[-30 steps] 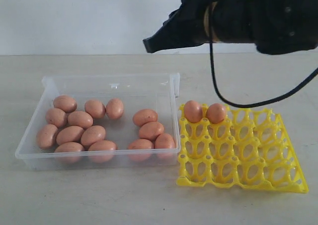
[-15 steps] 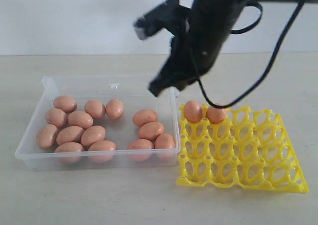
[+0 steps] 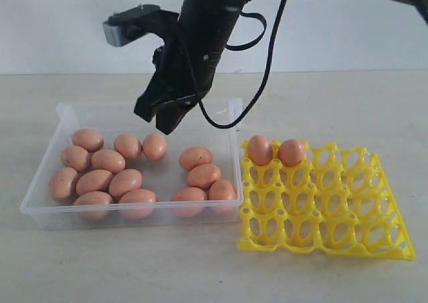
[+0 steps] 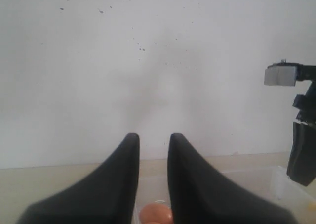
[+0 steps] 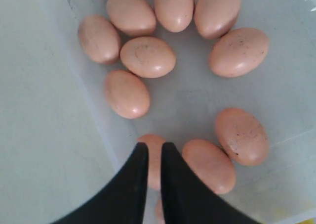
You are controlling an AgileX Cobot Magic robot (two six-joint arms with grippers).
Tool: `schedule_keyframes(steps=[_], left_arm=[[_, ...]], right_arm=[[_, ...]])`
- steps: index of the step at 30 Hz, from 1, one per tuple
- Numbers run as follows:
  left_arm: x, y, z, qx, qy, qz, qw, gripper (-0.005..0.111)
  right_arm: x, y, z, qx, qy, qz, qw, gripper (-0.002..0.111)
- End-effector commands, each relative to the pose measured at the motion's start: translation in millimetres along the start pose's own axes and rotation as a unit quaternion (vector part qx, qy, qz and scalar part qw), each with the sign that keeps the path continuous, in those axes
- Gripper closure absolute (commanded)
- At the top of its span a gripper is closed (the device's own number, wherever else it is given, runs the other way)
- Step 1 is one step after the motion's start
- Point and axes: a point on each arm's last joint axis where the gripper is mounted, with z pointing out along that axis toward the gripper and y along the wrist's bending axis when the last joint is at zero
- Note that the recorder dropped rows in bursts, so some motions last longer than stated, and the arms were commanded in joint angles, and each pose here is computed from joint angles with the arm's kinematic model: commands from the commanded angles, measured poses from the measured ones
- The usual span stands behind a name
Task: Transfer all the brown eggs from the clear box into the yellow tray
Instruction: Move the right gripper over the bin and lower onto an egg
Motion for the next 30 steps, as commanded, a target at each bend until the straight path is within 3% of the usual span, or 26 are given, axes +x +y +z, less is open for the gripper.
schedule_keyframes(steps=[1,3,5,14,23,30], left_arm=[[-2.3,-0.3,-0.2,0.002,-0.009,-0.008,1.000,0.085],[-2.3,-0.3,-0.2,0.002,-0.009,-0.008,1.000,0.085],[-2.3,-0.3,-0.2,0.002,-0.009,-0.008,1.000,0.085],[-2.4,-0.3,-0.2,0.003,-0.010,-0.008,1.000,0.085],[-2.4,-0.3,-0.2,0.003,-0.010,-0.008,1.000,0.085],[-2.4,-0.3,-0.2,0.003,-0.010,-0.008,1.000,0.085]], right_arm=[[3.4,-9.3,15.3,0.011,0.029,-0.093,0.995,0.064],[5.3,-18.9,26.2,0.038,0.044,-0.130,0.990,0.051],[6.2,-28.0,38.3,0.063,0.051,-0.145,0.986,0.044],[10.9,-43.2,73.6,0.076,0.071,-0.235,0.966,0.043],[6.1,-53.9,92.6,0.107,0.034,-0.232,0.966,0.043],[14.9,-60.2,114.3,0.098,0.048,-0.170,0.979,0.043]])
